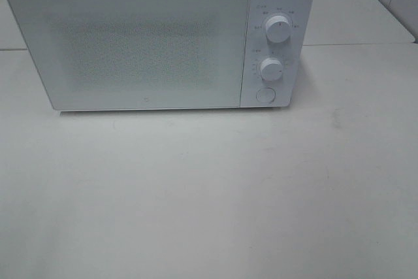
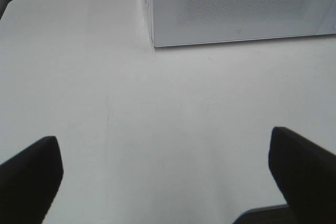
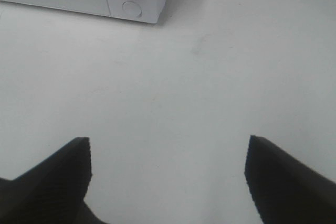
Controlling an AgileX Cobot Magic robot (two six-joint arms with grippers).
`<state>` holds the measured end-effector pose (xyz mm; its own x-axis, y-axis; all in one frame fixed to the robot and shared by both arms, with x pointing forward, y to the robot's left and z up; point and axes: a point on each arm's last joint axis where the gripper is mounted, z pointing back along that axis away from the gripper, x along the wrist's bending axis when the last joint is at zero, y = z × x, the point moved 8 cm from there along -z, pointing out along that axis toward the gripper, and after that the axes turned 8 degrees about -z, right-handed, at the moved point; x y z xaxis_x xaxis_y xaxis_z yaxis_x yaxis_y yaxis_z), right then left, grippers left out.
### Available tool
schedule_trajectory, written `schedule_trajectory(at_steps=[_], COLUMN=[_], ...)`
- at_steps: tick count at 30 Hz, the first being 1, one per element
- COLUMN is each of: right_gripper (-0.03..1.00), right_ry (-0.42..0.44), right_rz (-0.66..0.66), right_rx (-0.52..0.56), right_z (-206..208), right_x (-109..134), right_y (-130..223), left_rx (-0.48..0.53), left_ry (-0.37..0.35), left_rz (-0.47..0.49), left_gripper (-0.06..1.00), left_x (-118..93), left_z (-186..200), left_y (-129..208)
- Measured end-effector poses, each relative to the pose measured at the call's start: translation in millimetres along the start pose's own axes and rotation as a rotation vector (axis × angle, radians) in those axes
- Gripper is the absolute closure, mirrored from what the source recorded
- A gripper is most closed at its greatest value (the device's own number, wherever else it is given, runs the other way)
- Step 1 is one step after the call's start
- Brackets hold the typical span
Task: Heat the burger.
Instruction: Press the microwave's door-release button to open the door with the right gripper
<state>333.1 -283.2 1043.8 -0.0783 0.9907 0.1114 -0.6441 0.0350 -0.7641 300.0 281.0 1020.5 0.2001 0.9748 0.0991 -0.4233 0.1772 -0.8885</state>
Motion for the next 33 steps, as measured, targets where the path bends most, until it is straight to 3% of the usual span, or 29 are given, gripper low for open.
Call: schedule_trajectory(at_steps=[12, 18, 33], right_gripper=[0.18, 0.2, 0.2], right_ry=[0.07, 0.063, 0.06], right_rz=[-0.036, -0.034, -0.035], right_rx=[-0.13, -0.183, -0.194], right_z=[5.9, 5.9, 6.3], right_x=[-19.1, -19.5, -19.0], right_y=[43.9, 45.7, 43.9], left_rx=[0.0, 0.0, 0.0], left_ry=[0.0, 0.0, 0.0], left_rz=[0.0, 0.0, 0.0], left_gripper=[-0.05, -0.05, -0.05], left_x=[0.0, 0.0, 0.0], left_z=[0.0, 0.0, 0.0], left_y=[0.0, 0.0, 0.0])
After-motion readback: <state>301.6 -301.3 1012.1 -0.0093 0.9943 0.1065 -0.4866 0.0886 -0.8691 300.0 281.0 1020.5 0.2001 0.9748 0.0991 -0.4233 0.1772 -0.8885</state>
